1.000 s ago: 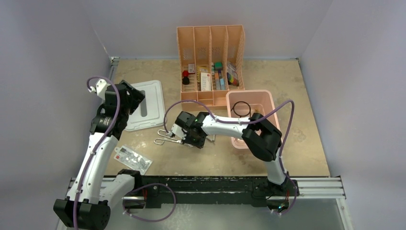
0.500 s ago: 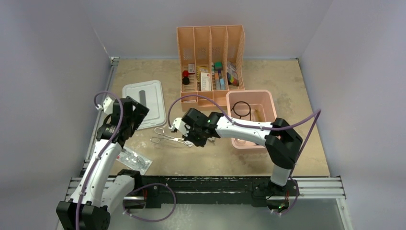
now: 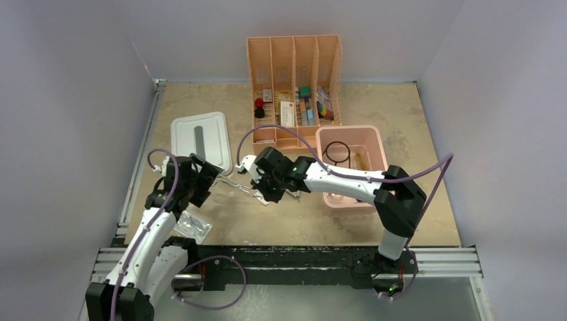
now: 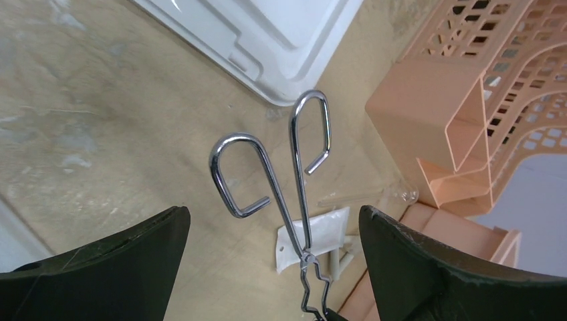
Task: Organize the chemistry lab equipment
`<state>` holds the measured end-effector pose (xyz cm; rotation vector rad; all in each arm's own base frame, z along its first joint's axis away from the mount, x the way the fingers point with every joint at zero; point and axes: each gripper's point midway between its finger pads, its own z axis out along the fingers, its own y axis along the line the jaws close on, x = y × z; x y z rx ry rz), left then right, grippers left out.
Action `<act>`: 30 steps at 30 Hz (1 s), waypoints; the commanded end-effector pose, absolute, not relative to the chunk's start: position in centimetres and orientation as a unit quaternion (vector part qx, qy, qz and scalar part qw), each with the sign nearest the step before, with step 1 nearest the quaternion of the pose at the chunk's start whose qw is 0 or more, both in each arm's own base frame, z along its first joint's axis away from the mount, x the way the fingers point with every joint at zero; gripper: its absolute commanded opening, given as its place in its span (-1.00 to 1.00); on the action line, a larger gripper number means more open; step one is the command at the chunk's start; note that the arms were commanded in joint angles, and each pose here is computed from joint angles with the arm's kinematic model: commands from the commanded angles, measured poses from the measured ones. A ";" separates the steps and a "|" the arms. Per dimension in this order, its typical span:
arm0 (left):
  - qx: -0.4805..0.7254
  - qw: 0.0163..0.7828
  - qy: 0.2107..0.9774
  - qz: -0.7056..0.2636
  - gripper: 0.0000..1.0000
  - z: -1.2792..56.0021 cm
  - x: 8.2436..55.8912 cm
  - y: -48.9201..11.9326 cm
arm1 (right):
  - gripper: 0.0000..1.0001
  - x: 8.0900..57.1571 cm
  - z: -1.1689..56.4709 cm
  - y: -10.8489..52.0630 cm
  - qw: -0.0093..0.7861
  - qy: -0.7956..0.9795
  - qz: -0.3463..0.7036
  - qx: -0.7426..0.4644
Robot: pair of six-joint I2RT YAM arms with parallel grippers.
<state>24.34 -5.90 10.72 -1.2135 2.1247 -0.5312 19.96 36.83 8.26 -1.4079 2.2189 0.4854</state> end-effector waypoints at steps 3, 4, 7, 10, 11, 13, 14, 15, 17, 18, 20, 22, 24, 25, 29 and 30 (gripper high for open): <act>-0.424 0.349 0.773 -0.318 0.90 13.5 27.0 -8.8 | -1.00 19.9 12.9 39.4 0.276 0.804 0.254 -0.462; -0.420 0.354 0.771 -0.322 0.87 13.6 27.3 -8.9 | -1.00 19.9 13.2 39.7 0.278 0.805 0.260 -0.455; -0.406 0.378 0.765 -0.327 0.78 14.4 27.9 -8.8 | -1.00 19.8 14.2 40.4 0.284 0.803 0.280 -0.444; -0.387 0.409 0.751 -0.345 0.62 16.6 29.0 -9.0 | -1.00 20.1 14.8 40.8 0.287 0.805 0.285 -0.434; -0.383 0.415 0.749 -0.347 0.55 17.0 29.3 -9.0 | -1.00 20.3 14.9 40.8 0.287 0.808 0.285 -0.429; -0.379 0.420 0.748 -0.349 0.36 17.5 29.5 -9.0 | -1.00 20.6 15.3 40.9 0.289 0.813 0.289 -0.415; -0.377 0.420 0.748 -0.349 0.30 17.5 29.5 -9.0 | -1.00 20.9 15.5 40.9 0.290 0.816 0.292 -0.406; -0.375 0.420 0.748 -0.350 0.23 17.5 29.4 -9.1 | -1.00 21.1 15.8 40.9 0.291 0.818 0.296 -0.398; -0.367 0.421 0.749 -0.356 0.12 17.6 29.3 -9.3 | -1.00 21.6 16.6 41.0 0.296 0.818 0.311 -0.382; -0.364 0.421 0.749 -0.361 0.09 17.7 29.3 -9.5 | -1.00 21.8 17.1 41.1 0.299 0.816 0.321 -0.376; -0.353 0.420 0.747 -0.375 0.05 18.0 29.5 -10.0 | -1.00 22.0 17.9 41.2 0.304 0.812 0.337 -0.366; -0.344 0.424 0.741 -0.389 -0.05 18.8 29.7 -10.4 | -1.00 22.2 18.4 41.2 0.305 0.811 0.347 -0.358; -0.339 0.427 0.737 -0.400 -0.12 19.3 30.0 -10.7 | -1.00 22.4 18.8 41.2 0.303 0.813 0.353 -0.349; -0.336 0.430 0.733 -0.406 -0.14 19.7 30.2 -10.8 | -1.00 22.4 19.0 41.2 0.303 0.814 0.356 -0.344; -0.331 0.435 0.717 -0.432 -0.22 20.6 30.7 -11.4 | -1.00 22.4 19.8 41.6 0.302 0.811 0.377 -0.331; -0.329 0.435 0.714 -0.440 -0.26 20.8 30.8 -11.6 | -1.00 22.3 20.0 41.8 0.301 0.810 0.382 -0.329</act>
